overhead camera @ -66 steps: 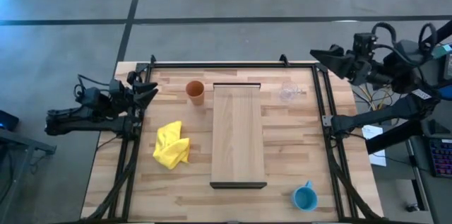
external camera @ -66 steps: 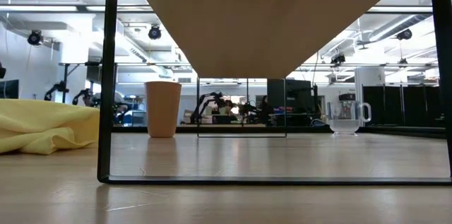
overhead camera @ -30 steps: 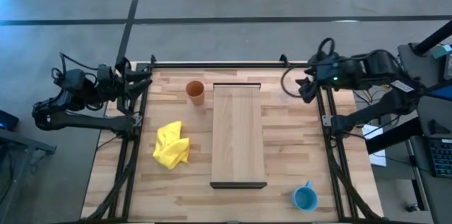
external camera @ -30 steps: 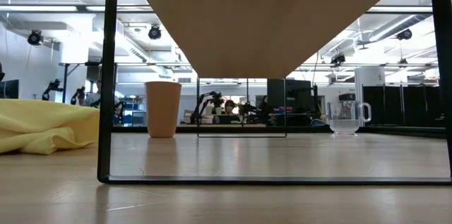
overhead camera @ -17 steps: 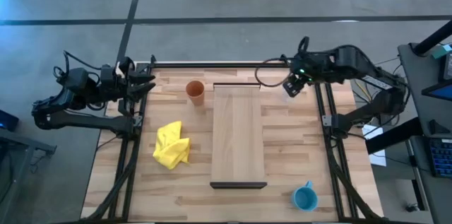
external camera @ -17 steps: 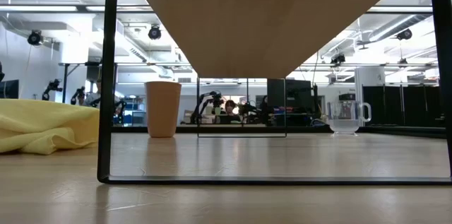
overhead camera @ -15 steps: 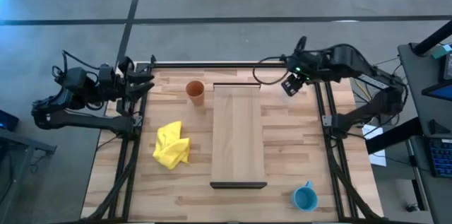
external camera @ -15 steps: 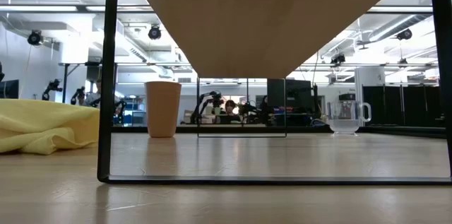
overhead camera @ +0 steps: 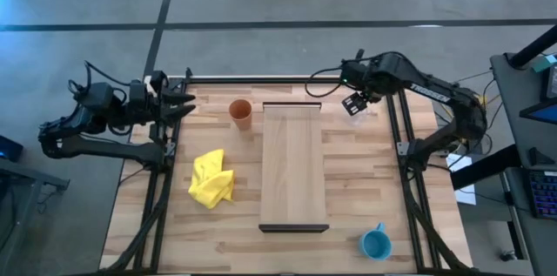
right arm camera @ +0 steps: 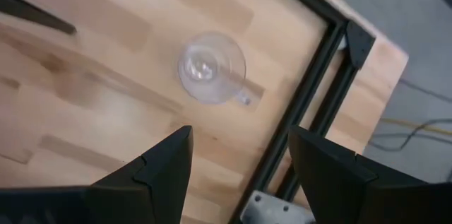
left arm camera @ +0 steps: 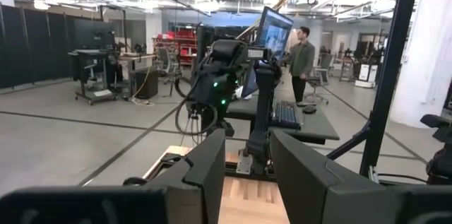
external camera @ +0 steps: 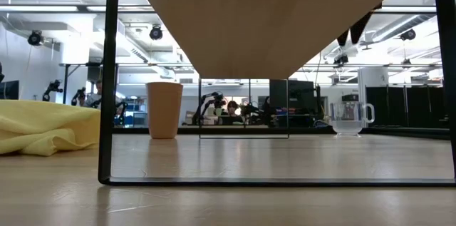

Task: Stack small to large cups/mugs on shelf
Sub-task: Put the transparent mug on the shelf

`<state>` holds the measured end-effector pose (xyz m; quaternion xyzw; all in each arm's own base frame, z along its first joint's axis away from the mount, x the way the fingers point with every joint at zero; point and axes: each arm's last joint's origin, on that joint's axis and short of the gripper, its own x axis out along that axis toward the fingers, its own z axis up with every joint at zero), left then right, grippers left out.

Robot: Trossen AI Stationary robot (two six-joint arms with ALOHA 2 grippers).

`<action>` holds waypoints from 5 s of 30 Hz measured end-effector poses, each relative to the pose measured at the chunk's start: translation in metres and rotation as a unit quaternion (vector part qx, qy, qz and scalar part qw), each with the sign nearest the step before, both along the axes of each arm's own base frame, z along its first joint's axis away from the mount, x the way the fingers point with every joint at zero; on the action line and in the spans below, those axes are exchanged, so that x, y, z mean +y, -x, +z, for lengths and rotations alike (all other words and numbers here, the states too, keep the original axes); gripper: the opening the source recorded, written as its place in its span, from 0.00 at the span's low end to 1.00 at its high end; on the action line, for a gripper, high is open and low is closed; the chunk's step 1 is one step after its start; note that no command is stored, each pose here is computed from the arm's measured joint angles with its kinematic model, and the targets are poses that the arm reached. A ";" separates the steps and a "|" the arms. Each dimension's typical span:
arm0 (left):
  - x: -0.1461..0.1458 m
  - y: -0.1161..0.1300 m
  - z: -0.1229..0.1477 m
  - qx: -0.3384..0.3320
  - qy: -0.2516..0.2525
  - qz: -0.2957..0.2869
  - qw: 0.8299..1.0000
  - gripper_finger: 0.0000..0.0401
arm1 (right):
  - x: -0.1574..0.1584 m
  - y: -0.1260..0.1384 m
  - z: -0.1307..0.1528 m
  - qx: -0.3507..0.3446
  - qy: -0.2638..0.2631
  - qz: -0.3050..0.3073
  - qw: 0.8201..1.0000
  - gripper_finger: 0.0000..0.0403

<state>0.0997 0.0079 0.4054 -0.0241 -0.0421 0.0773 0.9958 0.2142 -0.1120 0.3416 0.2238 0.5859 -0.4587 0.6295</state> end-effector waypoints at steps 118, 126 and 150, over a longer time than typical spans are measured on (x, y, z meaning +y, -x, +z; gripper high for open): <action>0.001 -0.004 -0.006 0.017 0.002 0.006 1.000 0.25 | -0.031 -0.027 -0.018 0.016 -0.004 0.146 0.989 0.02; 0.001 -0.004 -0.006 0.017 0.002 0.006 1.000 0.25 | -0.024 -0.022 0.020 -0.042 -0.042 0.142 0.988 0.02; 0.001 -0.004 -0.007 0.018 0.002 0.006 1.000 0.25 | 0.024 -0.022 0.115 -0.242 -0.031 0.223 0.944 0.02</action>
